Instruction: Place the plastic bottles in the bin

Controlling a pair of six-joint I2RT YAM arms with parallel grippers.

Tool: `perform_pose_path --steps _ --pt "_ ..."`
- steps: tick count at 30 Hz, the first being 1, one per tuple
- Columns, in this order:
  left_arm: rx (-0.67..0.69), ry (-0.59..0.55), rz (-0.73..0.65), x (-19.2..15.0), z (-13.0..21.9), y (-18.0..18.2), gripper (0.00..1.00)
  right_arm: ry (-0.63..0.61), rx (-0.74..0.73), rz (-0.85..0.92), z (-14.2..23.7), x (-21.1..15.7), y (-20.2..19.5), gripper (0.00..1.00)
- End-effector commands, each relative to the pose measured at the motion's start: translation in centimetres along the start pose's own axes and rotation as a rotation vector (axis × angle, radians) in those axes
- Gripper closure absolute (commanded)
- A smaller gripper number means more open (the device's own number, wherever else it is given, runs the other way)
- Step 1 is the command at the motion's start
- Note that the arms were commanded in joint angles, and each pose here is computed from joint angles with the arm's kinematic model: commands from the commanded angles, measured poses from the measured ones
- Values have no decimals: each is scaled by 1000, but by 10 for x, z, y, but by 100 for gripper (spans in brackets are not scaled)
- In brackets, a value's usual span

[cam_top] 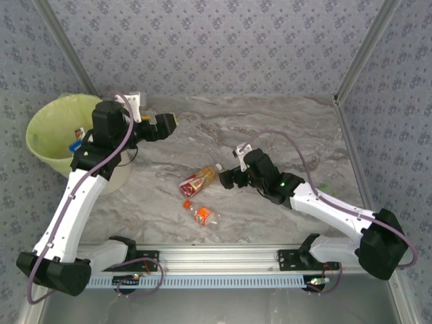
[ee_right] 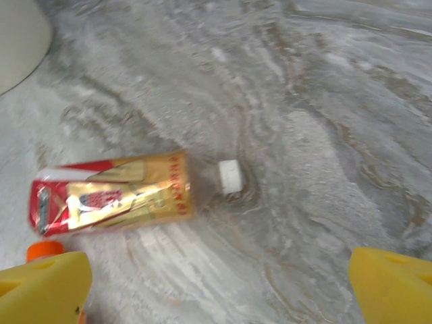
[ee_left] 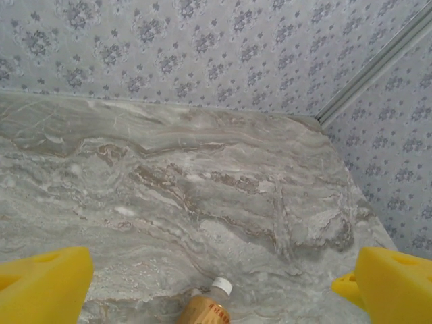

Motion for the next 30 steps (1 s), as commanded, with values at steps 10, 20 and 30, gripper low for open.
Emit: perform_pose_path --steps 10,20,30 --pt "91 -37 -21 -3 2 10 0 81 466 522 -10 -28 80 3" --pt "155 -64 -36 -8 12 16 0 266 505 526 -34 -49 113 4" --pt "186 -72 -33 -9 11 21 1 325 465 507 -59 -64 130 6"
Point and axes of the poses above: each hand's point on the last joint's axis, 136 mm out from that joint toward the fingers, its own z axis back along the fingers, its own y axis along the line the jaws close on, x = y × z, the point moved 10 cm from there along z, back along the fingers, and after that the axes turned 15 degrees about z, right-handed, at the moved point
